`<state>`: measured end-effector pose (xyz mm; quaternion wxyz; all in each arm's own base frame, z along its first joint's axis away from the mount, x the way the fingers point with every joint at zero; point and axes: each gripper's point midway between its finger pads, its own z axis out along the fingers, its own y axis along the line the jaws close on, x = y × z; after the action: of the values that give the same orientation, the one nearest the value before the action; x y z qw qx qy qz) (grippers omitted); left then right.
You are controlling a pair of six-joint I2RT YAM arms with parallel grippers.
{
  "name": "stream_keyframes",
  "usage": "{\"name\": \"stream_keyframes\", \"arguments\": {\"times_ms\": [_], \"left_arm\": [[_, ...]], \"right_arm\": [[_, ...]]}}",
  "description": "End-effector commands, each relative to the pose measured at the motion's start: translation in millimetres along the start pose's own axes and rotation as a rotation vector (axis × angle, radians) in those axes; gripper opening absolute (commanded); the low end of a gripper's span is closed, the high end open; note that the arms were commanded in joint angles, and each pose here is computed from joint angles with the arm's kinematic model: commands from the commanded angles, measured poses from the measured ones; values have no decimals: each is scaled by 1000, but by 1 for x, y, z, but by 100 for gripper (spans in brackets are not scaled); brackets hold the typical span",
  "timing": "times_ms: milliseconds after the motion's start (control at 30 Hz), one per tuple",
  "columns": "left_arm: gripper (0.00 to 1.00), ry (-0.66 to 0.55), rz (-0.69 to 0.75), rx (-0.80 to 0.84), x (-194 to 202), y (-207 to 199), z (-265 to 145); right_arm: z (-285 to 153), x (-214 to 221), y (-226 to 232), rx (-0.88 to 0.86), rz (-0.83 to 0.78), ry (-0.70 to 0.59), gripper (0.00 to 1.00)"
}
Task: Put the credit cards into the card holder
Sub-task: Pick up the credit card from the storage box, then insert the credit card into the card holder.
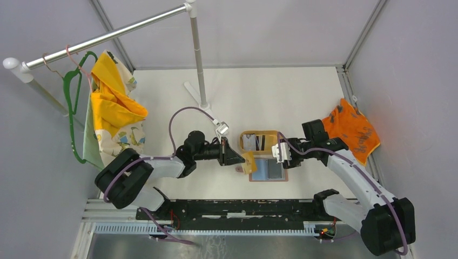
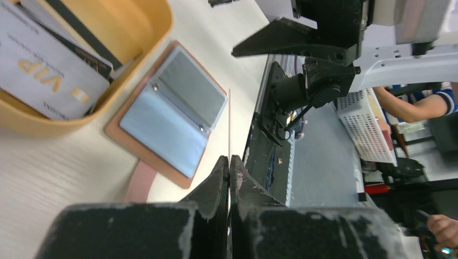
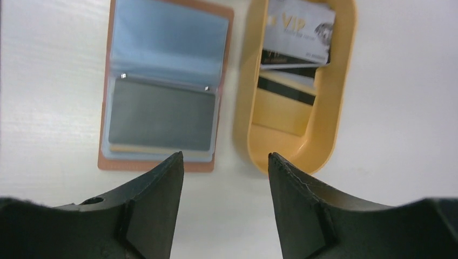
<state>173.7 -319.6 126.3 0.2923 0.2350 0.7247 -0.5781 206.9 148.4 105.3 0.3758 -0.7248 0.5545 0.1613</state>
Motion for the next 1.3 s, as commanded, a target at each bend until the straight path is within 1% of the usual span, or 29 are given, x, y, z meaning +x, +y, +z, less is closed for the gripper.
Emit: {"name": "stream_keyframes", "arguments": {"times_ms": [0, 167, 200, 400, 567, 767, 967, 1167, 1267], "left_arm": [[2, -51, -77, 99, -3, -15, 3], [2, -72, -156, 121, 6, -13, 2], [2, -70, -168, 109, 9, -10, 2], [2, -79, -261, -1, 26, 13, 9], [2, -117, -321, -65, 30, 24, 14], [2, -154, -344, -66, 30, 24, 19], [2, -166, -375, -66, 34, 28, 22], [2, -180, -397, -60, 36, 30, 24], [2, -183, -403, -60, 38, 30, 24]], "right_arm": [[-6, 40, 0, -28, -124, 196, 62], [0, 71, 16, -129, -87, 296, 47], [2, 75, 19, -148, -88, 305, 46], [9, 95, 19, -178, -85, 367, 46], [21, 97, 26, -214, -81, 360, 47], [37, 92, 36, -263, -90, 346, 48], [50, 76, 46, -307, -122, 298, 49], [58, 61, 51, -328, -135, 253, 49], [60, 60, 53, -332, -134, 250, 49]]}}
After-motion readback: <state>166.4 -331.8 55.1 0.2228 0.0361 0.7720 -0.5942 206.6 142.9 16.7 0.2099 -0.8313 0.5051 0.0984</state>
